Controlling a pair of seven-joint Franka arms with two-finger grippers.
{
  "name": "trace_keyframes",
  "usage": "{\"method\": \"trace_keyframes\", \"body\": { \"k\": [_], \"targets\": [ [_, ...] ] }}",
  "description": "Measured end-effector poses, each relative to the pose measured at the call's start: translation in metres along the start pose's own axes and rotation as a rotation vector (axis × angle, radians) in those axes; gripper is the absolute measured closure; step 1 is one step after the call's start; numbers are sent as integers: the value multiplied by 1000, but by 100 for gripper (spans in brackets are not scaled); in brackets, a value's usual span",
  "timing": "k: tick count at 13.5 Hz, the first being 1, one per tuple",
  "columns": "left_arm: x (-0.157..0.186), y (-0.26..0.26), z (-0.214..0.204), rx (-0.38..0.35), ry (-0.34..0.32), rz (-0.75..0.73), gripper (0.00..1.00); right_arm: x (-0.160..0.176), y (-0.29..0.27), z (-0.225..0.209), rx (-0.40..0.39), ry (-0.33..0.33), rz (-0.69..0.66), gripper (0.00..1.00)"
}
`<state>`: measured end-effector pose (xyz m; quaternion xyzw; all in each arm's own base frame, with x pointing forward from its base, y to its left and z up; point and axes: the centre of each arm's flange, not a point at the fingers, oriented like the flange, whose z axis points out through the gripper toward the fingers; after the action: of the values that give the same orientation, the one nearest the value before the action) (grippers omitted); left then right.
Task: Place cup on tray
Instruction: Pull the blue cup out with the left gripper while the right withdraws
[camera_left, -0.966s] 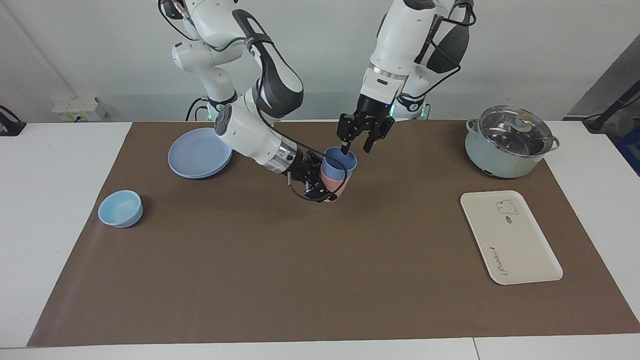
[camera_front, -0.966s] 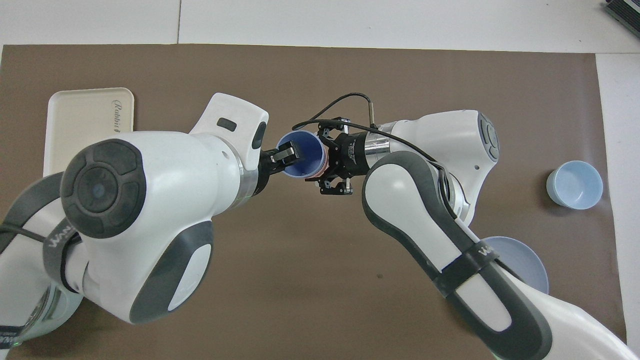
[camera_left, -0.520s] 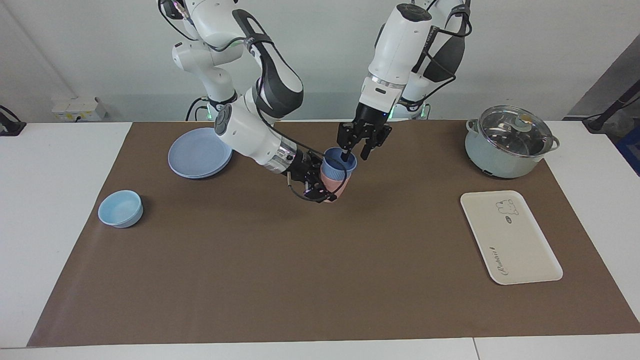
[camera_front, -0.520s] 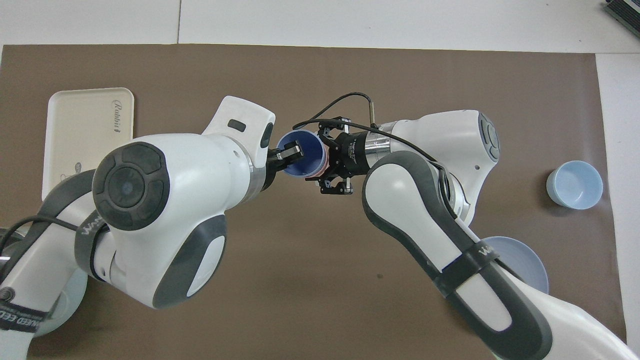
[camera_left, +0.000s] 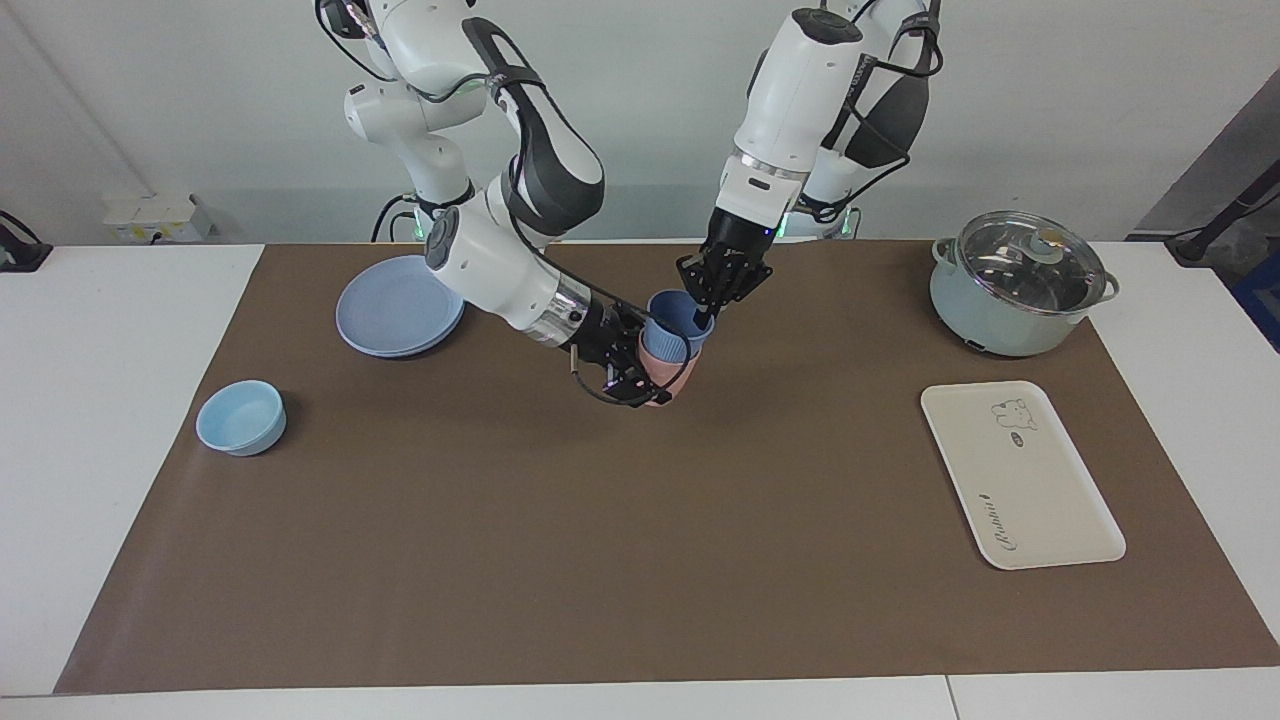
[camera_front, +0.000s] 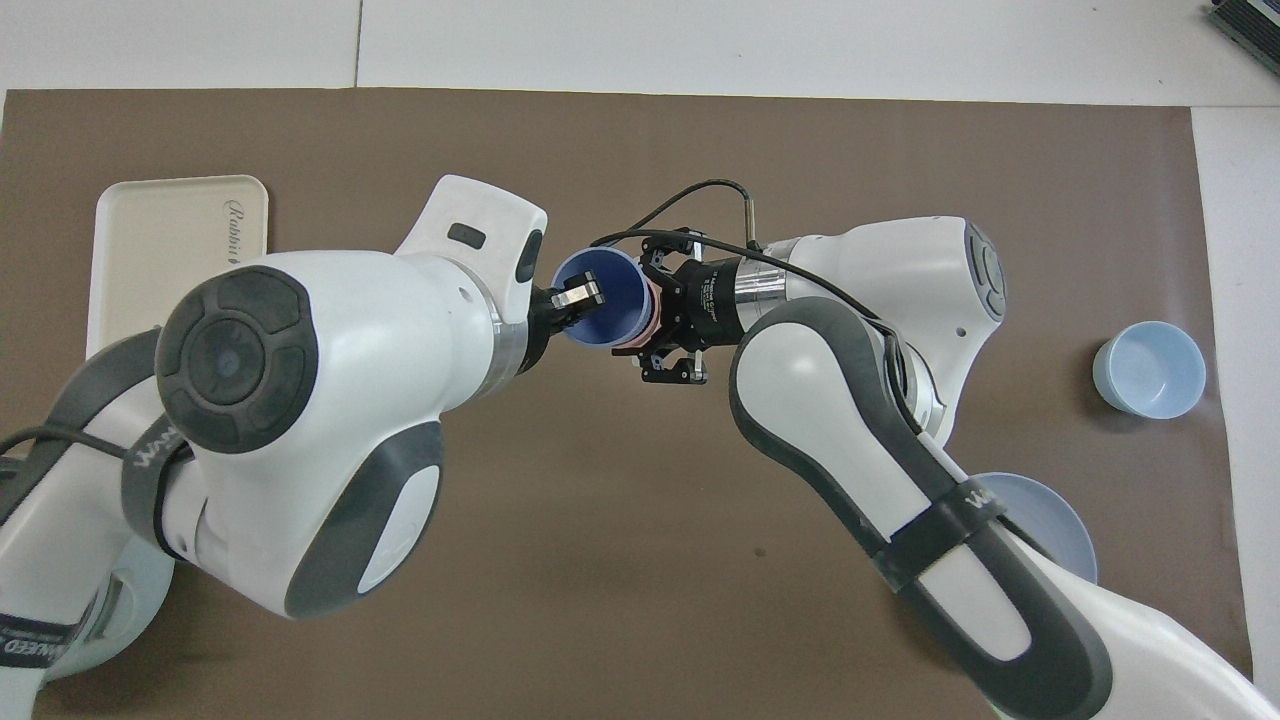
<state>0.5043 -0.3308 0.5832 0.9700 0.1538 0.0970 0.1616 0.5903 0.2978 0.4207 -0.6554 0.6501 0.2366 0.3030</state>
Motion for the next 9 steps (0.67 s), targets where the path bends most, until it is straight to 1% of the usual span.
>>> {"method": "trace_keyframes", "body": {
  "k": [2, 5, 7, 9],
  "targets": [
    [8, 3, -41, 15, -12, -6, 96, -2, -1, -2, 4, -3, 9, 24],
    [24, -19, -97, 73, -44, -47, 96, 5, -9, -12, 27, -1, 44, 24],
    [50, -46, -117, 88, -31, -63, 96, 19, -19, -25, 51, 1, 90, 24],
    [89, -97, -122, 106, -24, -12, 96, 43, -31, -45, 80, 6, 136, 24]
  ]
}}
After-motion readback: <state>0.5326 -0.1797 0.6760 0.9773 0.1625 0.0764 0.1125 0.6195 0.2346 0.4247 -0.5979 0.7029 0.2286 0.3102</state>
